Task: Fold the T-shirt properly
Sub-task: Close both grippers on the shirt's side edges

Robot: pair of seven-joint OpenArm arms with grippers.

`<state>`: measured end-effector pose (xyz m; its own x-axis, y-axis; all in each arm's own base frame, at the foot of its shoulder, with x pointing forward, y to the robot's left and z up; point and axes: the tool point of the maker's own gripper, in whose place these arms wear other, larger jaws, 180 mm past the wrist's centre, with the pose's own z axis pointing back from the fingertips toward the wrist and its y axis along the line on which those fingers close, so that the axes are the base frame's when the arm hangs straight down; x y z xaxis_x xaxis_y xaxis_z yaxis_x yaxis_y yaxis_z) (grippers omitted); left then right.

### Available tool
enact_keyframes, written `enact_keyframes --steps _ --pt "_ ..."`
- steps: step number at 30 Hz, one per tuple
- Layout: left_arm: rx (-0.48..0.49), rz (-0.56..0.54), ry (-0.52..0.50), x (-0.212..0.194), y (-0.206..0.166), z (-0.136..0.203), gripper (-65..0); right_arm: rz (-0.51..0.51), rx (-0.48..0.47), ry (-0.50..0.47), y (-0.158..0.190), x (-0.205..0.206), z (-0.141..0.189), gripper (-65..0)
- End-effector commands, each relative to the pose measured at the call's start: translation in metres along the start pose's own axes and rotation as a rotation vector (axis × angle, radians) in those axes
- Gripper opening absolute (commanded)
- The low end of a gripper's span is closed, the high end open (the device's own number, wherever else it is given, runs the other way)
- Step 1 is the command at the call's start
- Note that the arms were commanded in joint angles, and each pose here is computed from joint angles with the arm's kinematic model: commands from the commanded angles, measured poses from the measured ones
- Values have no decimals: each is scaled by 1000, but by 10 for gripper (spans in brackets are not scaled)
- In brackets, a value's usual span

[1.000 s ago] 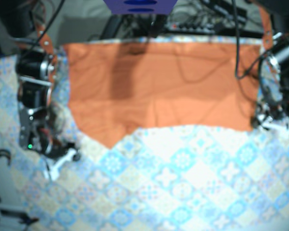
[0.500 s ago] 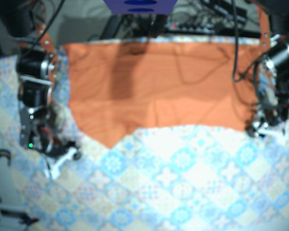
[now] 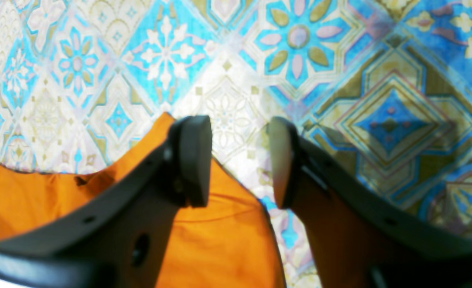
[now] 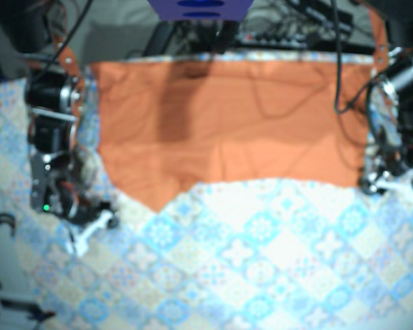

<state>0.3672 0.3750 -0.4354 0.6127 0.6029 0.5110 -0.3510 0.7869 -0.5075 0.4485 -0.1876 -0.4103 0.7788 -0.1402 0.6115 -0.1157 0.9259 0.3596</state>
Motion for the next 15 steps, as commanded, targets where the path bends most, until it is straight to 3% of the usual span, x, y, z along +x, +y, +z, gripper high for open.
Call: enact_keyframes --steps 1,15 --pt "-22 -13 -67 28 -8 5 -252 15 4 -61 1 25 7 -410" --pt "-17 61 -74 12 -21 -14 -253 55 -5 -87 3 25 14 -410"
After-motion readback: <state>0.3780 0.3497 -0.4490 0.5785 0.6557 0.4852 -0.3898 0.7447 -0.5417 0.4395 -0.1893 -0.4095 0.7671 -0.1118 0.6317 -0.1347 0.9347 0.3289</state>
